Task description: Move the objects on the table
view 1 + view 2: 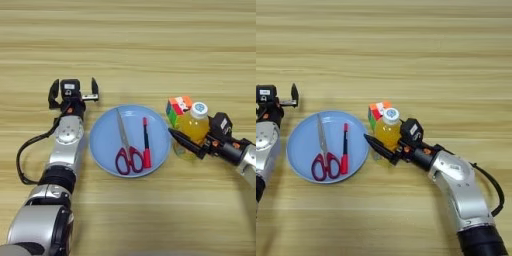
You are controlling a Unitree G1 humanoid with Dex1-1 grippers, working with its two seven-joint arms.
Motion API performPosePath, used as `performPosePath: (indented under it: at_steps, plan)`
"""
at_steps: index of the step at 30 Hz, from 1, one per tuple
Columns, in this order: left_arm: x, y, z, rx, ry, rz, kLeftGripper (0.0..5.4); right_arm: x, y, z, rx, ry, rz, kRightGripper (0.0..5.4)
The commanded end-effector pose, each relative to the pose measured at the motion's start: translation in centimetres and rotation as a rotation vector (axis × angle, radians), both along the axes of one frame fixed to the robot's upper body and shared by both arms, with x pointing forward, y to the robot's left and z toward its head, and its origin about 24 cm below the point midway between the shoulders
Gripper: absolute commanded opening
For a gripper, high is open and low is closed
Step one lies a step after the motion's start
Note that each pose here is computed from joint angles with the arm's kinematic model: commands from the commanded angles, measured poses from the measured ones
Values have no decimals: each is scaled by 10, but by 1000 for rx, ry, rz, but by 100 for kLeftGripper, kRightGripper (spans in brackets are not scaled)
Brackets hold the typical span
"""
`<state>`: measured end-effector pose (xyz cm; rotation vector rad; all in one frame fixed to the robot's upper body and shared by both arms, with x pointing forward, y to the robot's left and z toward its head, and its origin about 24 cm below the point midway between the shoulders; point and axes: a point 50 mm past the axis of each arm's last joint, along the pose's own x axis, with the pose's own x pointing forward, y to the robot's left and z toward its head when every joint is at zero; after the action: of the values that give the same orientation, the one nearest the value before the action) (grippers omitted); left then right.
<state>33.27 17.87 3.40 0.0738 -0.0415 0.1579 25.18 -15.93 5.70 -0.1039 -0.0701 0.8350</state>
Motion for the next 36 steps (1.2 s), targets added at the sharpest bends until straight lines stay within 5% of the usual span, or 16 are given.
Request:
performPosePath:
  at_steps: [1, 11, 18, 27, 36]
  plan:
    - [0, 1, -1, 10, 17, 1, 540, 17, -18, 18, -12, -103, -146, 350]
    - [0, 1, -2, 10, 17, 1, 540, 34, -45, 27, 31, -118, -353, 350]
    - [0, 1, -2, 10, 17, 1, 540, 50, -62, 16, 67, -57, -553, 350]
    - [0, 1, -1, 9, 16, 1, 540, 55, -60, -4, -16, -51, -601, 350]
    - [0, 1, -2, 9, 18, 1, 540, 55, -62, 3, 25, -85, -606, 485]
